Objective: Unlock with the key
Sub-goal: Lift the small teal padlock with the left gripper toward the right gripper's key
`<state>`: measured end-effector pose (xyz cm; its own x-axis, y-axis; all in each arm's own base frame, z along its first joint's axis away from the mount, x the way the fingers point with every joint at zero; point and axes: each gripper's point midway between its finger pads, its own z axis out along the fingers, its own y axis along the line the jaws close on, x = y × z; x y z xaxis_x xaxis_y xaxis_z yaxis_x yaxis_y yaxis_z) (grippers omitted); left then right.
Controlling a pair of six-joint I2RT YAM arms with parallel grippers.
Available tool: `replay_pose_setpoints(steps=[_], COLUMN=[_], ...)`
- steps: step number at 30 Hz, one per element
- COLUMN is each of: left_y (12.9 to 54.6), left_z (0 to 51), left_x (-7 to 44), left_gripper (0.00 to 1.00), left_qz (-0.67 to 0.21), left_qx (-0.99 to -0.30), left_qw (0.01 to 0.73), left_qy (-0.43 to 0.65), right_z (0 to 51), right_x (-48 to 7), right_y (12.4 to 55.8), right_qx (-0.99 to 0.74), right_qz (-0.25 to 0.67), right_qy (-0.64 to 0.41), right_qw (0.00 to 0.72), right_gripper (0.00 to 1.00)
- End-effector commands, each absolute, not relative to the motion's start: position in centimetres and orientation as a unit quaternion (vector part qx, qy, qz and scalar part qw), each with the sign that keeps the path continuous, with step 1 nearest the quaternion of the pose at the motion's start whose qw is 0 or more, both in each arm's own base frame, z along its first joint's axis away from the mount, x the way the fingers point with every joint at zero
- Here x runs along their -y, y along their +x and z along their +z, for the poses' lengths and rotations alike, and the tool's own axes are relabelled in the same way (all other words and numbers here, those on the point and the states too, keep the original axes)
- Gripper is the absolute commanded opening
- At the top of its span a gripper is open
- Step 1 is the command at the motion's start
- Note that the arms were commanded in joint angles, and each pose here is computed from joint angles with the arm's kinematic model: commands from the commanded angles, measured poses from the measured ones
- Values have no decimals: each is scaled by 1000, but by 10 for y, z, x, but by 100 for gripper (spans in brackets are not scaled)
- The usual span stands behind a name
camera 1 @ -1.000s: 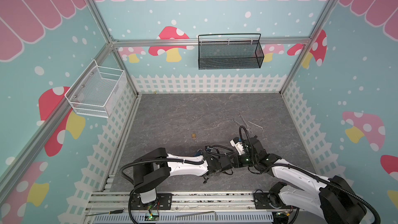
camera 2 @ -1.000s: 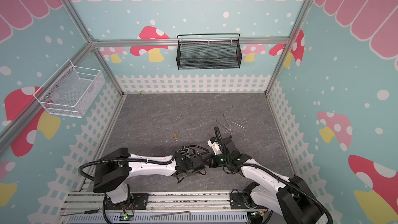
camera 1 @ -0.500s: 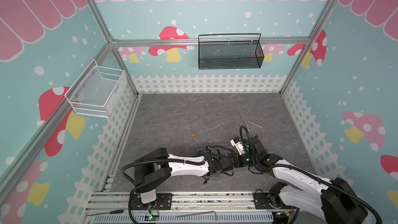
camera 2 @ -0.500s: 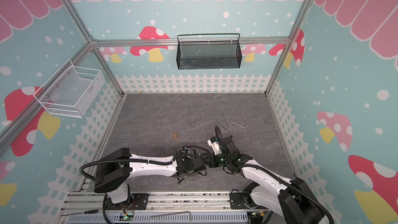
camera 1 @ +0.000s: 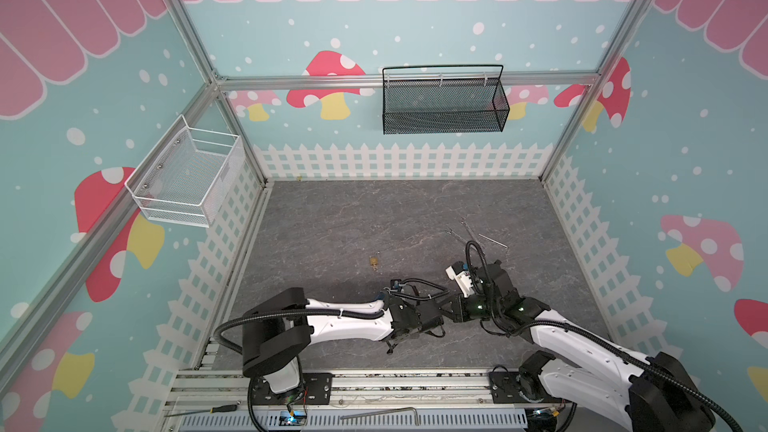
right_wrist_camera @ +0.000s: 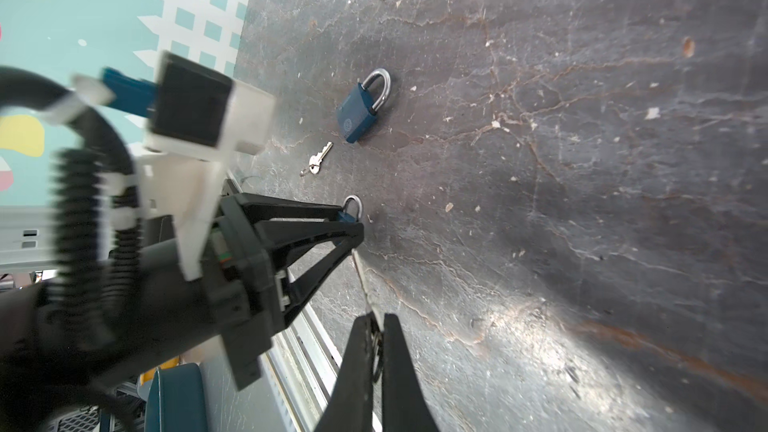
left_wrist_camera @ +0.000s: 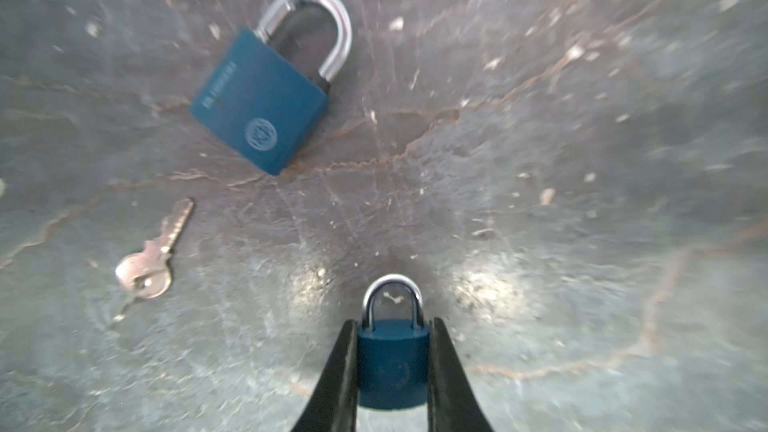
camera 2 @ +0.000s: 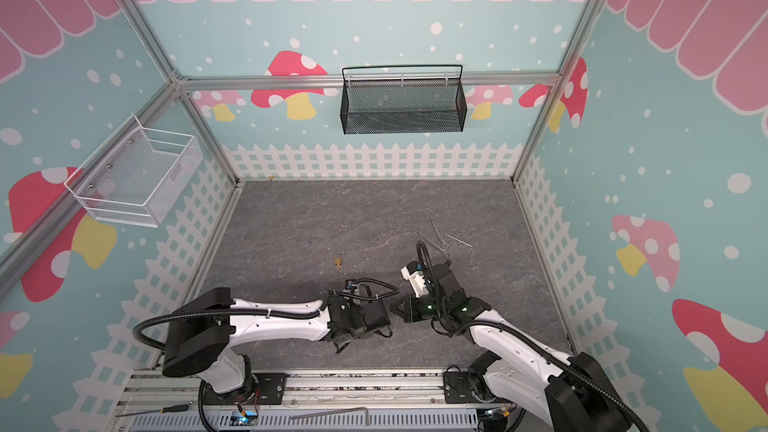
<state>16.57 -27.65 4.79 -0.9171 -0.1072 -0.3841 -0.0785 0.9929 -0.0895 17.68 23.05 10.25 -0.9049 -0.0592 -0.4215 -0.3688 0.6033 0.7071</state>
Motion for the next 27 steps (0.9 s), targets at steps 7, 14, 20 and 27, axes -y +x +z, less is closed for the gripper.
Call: replay_pose_setpoints(steps=[7, 14, 20, 27], left_y=[203, 221, 228, 229], left_z=[132, 169, 179, 177], left_x=[265, 261, 261, 264], left_gripper=[0, 0, 0, 0], left_qz=[-155, -253, -273, -292], left_qx=[-931, -874, -854, -841], left_qw=[286, 314, 315, 303], left_qy=[-166, -272, -312, -340], right_z=[119, 124, 140, 157], right_x=[-229, -251, -274, -287], right_y=[183, 177, 174, 177], right_qx=[-883, -876, -854, -835], right_qz=[418, 435, 469, 485], right_qy=[-86, -67, -50, -35], right_qw=[195, 199, 220, 256], right_gripper=[0, 0, 0, 0])
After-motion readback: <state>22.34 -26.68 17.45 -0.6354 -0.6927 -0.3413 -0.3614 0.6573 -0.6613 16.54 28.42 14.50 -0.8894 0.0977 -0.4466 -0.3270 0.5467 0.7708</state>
